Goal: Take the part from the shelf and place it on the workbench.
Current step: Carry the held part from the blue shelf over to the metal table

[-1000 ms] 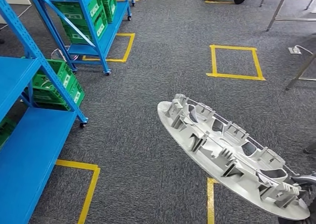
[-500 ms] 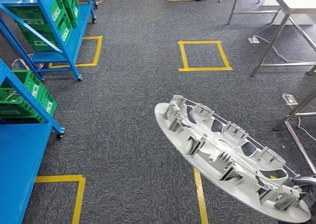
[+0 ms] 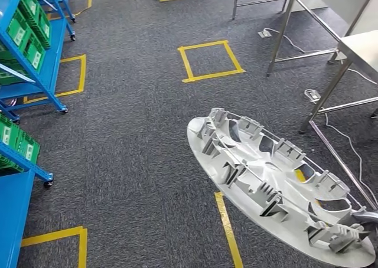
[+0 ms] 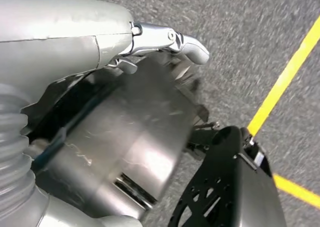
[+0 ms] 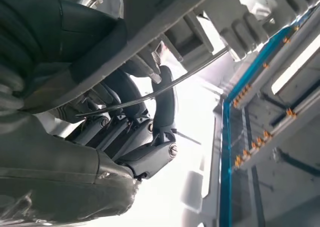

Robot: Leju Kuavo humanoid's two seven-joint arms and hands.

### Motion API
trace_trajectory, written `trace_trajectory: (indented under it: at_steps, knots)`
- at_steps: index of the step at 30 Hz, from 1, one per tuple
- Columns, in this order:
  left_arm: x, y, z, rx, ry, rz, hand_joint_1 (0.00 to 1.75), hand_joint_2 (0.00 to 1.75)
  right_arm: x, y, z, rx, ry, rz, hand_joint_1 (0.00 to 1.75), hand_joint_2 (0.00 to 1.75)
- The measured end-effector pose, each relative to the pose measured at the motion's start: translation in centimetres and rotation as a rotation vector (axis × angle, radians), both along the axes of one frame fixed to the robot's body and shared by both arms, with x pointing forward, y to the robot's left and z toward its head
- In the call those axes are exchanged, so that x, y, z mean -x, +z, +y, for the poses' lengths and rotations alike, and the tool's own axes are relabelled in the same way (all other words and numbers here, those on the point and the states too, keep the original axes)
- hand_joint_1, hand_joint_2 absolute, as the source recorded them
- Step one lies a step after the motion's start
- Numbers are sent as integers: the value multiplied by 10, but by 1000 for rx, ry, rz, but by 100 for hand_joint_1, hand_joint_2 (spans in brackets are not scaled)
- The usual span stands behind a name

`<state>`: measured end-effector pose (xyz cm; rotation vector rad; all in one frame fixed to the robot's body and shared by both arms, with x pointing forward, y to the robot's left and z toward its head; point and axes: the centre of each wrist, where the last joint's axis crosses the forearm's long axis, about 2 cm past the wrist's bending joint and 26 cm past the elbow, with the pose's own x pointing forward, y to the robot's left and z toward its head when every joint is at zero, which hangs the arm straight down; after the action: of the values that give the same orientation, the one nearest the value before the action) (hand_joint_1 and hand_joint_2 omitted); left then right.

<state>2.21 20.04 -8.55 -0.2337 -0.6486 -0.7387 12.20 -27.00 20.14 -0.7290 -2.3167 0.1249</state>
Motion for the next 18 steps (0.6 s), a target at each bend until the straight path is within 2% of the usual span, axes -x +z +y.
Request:
trace_trajectory:
  at_steps: [9,18]
  knots:
    - [0,0,1,-4,60,25,0,175,2,8,5,295,-130,-140,175,175]
    - [5,0,0,-8,32,32,0,175,4,13,7,496,-229,-186,175,175]
